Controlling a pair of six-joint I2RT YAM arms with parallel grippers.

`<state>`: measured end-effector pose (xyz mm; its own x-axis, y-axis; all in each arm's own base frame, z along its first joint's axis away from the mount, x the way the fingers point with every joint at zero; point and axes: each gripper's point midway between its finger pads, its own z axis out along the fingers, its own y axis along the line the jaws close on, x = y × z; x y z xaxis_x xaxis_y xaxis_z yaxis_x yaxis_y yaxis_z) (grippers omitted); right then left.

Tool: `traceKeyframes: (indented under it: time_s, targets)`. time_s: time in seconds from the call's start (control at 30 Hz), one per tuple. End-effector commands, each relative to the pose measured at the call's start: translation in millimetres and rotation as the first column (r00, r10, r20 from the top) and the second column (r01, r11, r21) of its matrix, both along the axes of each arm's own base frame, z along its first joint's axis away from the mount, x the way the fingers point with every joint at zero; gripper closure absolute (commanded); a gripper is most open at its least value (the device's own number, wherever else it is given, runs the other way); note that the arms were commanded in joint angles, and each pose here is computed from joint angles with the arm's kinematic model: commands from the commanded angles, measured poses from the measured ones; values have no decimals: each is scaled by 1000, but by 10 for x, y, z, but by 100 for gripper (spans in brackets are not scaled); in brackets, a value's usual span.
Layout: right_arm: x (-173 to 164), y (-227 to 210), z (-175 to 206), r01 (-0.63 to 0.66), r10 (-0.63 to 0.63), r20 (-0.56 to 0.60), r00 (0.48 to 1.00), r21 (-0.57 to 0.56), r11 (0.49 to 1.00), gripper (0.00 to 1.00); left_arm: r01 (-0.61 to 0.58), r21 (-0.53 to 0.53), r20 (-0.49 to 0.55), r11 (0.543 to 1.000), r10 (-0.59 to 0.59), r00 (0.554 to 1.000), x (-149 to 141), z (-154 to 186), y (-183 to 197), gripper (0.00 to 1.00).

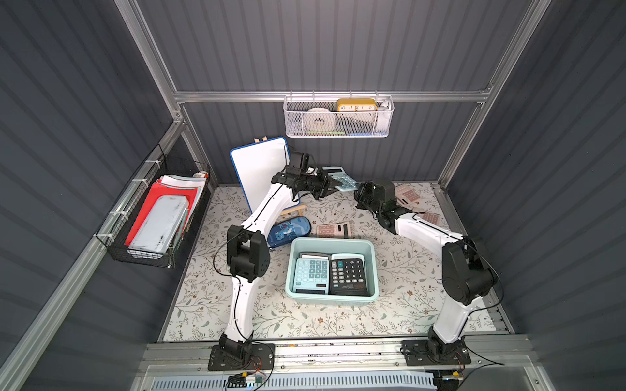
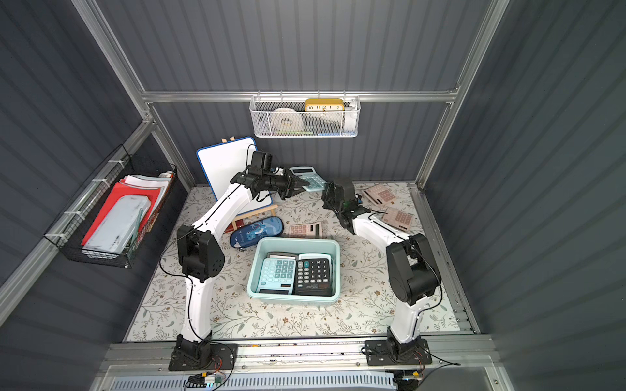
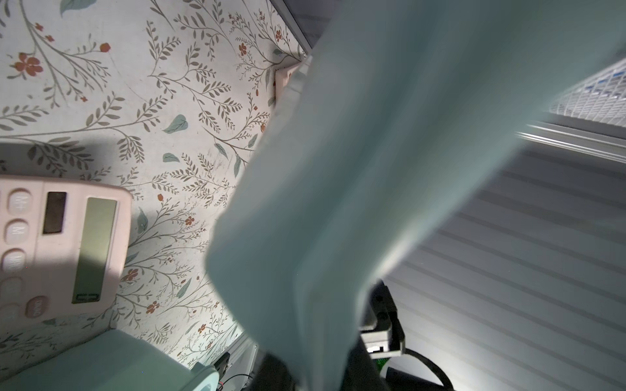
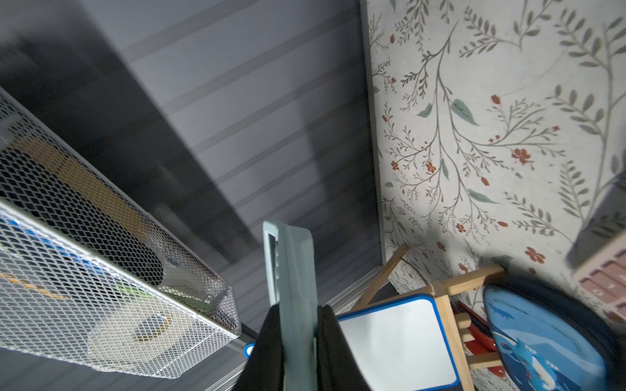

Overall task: Put the calculator in the storage box
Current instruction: Pick up the calculator at the center of the board.

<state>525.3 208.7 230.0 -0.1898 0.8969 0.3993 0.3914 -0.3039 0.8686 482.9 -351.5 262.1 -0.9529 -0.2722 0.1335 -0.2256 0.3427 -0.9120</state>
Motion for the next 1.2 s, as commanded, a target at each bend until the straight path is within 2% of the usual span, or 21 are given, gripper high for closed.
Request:
traceKeyframes:
  time_s: [0.0,0.13,0.2,0.3,0.37,0.5,0.57,0.67,0.77,0.9,1.0,1.17]
  targets:
    - [-45,37,220,-13,11,62,998,28,1000,100,15,-7,-9,1000,-15,1000,26,-39,-30,87]
    - [-89,31,184,-24,22,57,998,25,999,98,4,-1,-8,1000,-4,1000,37,-30,32,95]
    - [-114,20,173,-30,29,57,998,23,999,88,7,1,-10,1000,-7,1000,35,-43,60,97]
    - [-164,-14,144,-45,44,53,998,16,999,65,23,5,-7,1000,-23,1000,7,-40,95,98]
    - [-210,-87,117,-57,57,50,997,1,998,53,41,7,-3,999,-41,999,-23,-31,131,98]
    - [-319,-311,92,-127,130,35,991,-81,989,36,106,6,-12,994,-106,994,-155,-37,238,98]
    - [-347,-410,114,-191,198,41,979,-132,973,32,151,-6,-25,989,-151,988,-265,-37,290,98]
    - [-377,-437,156,-369,386,46,921,-209,906,28,212,-18,-38,977,-213,976,-446,-27,368,99]
    - [-426,-370,141,-566,598,48,800,-271,779,28,246,-28,-28,969,-247,969,-590,19,427,98]
    - [-559,-295,143,-709,771,52,635,-357,608,29,260,-59,-38,964,-262,964,-750,19,479,99]
    - [-626,-290,111,-753,835,25,549,-418,508,32,270,-87,-44,959,-275,961,-845,43,493,100]
    - [-601,-267,72,-741,863,44,504,-492,458,37,272,-120,-47,955,-279,959,-951,134,507,100]
